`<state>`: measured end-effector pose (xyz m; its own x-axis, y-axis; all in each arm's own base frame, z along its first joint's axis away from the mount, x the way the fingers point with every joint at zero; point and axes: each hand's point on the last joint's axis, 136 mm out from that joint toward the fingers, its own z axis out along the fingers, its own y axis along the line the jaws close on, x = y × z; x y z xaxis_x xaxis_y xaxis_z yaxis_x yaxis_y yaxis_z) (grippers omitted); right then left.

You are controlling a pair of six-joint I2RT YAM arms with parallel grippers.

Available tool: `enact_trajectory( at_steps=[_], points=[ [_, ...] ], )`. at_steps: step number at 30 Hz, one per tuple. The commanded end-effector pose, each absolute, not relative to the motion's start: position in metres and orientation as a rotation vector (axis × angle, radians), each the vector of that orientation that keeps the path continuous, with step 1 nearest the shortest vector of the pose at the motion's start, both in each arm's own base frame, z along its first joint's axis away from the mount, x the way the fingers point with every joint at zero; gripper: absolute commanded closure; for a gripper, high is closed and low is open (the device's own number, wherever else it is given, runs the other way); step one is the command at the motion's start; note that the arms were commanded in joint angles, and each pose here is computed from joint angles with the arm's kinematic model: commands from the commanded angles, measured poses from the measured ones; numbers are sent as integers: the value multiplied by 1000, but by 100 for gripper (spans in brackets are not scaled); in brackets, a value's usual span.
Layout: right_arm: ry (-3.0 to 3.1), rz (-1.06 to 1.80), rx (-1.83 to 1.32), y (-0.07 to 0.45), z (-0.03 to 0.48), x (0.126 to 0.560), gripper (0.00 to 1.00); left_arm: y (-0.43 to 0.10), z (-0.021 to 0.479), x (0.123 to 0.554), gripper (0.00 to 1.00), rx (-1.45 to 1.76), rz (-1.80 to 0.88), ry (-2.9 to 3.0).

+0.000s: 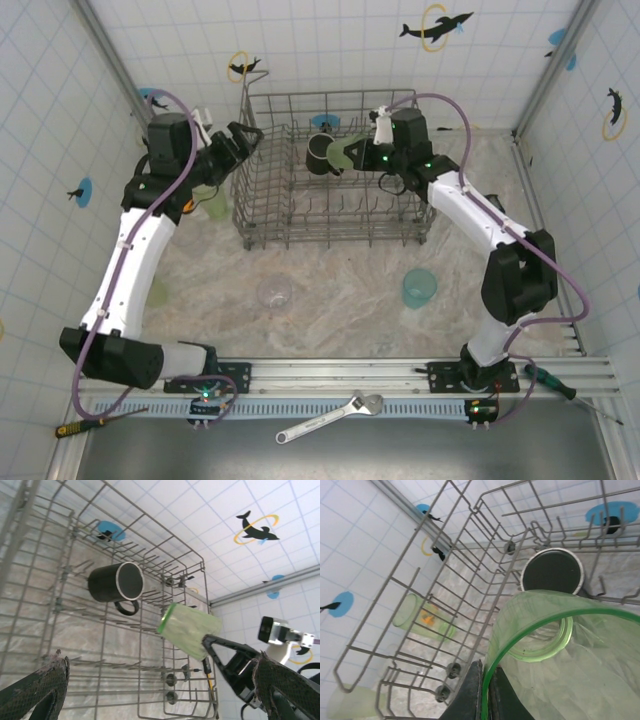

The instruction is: Load the cups into the dish rack

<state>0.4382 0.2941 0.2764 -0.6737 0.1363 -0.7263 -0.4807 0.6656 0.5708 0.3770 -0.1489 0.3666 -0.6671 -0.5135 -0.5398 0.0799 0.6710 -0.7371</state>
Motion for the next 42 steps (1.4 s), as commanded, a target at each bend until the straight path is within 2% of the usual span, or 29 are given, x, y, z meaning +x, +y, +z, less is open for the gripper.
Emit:
enact_trajectory(
  at_steps=[1, 17, 30, 42],
  points=[
    [1913, 1148, -311, 301, 327, 427, 100, -168, 380, 384, 3, -298, -1057, 2070],
    [1746, 1434, -212, 282, 337, 423, 100, -246, 351, 419, 2, -236, -1264, 2082],
    [1574, 1608, -165, 279, 353, 409, 100, -264, 330, 440, 2, -359, -1487, 1996],
    [1475, 1707, -199, 287, 368, 396, 100, -277, 321, 442, 2, -388, -1614, 1996]
  ],
)
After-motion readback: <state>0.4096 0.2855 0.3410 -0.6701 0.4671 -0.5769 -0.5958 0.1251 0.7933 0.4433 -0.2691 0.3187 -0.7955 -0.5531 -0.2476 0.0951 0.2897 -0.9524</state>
